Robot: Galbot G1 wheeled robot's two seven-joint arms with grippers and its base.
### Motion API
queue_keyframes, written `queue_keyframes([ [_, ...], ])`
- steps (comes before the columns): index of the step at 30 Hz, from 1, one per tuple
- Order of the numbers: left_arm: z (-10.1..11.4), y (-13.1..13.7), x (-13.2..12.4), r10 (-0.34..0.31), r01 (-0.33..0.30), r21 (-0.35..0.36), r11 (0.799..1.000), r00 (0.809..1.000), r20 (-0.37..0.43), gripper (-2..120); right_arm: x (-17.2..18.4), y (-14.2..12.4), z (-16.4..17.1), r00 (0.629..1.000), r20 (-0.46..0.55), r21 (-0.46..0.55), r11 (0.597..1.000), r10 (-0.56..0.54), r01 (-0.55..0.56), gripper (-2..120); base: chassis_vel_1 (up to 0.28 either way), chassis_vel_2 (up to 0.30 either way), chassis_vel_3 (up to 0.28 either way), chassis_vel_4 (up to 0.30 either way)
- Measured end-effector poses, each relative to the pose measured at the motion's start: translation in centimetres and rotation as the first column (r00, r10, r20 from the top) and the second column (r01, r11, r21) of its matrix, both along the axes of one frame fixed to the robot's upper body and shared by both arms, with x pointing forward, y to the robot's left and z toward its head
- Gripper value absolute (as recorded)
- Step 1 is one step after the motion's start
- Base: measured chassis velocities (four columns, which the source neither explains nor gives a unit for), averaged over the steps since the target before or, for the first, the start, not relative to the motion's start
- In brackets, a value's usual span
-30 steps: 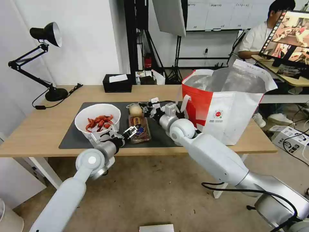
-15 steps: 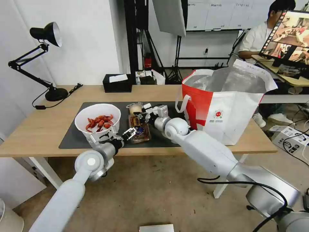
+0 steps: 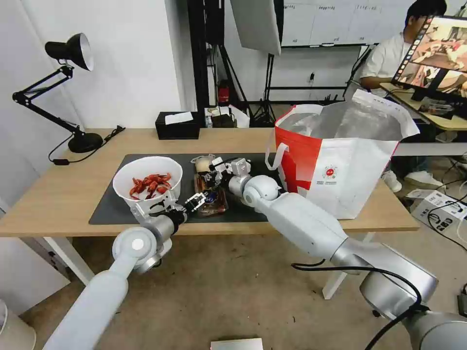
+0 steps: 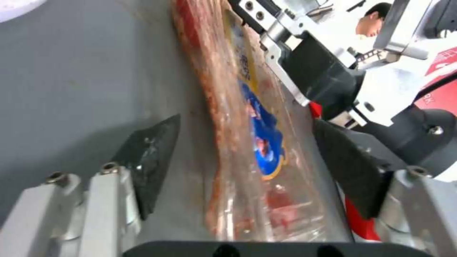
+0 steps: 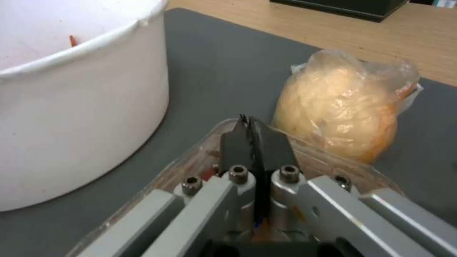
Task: Pick up the trash from the table and place it into the takeout bag.
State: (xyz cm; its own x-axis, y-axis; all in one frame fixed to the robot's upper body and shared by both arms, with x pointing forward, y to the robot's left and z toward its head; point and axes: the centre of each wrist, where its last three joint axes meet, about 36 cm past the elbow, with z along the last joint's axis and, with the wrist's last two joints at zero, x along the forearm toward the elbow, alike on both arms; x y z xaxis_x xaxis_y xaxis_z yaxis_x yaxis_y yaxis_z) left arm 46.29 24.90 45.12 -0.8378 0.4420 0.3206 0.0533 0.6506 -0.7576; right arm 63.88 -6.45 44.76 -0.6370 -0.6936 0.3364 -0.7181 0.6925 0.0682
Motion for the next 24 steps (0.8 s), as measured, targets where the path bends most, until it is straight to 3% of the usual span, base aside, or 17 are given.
queue_keyframes([
  [11,-0.04,-0.08,-0.14,-0.001,0.001,0.003,1.0,1.0,0.001,65,-0.62,-0.19,-0.91,1.0,-0.012,-0.004,1.0,-0.01,0.01,0,0.0,0.0,0.0,0.0],
  [21,-0.23,-0.24,-0.26,-0.004,0.004,0.002,1.0,1.0,-0.003,31,-0.71,-0.4,-0.87,1.0,-0.008,-0.005,1.0,-0.023,0.023,0,0.0,0.0,0.0,0.0],
  [24,-0.33,-0.35,-0.32,-0.005,0.005,0.001,1.0,1.0,-0.005,15,-0.8,-0.53,-0.86,1.0,-0.007,-0.006,1.0,-0.025,0.025,0,0.0,0.0,0.0,0.0],
])
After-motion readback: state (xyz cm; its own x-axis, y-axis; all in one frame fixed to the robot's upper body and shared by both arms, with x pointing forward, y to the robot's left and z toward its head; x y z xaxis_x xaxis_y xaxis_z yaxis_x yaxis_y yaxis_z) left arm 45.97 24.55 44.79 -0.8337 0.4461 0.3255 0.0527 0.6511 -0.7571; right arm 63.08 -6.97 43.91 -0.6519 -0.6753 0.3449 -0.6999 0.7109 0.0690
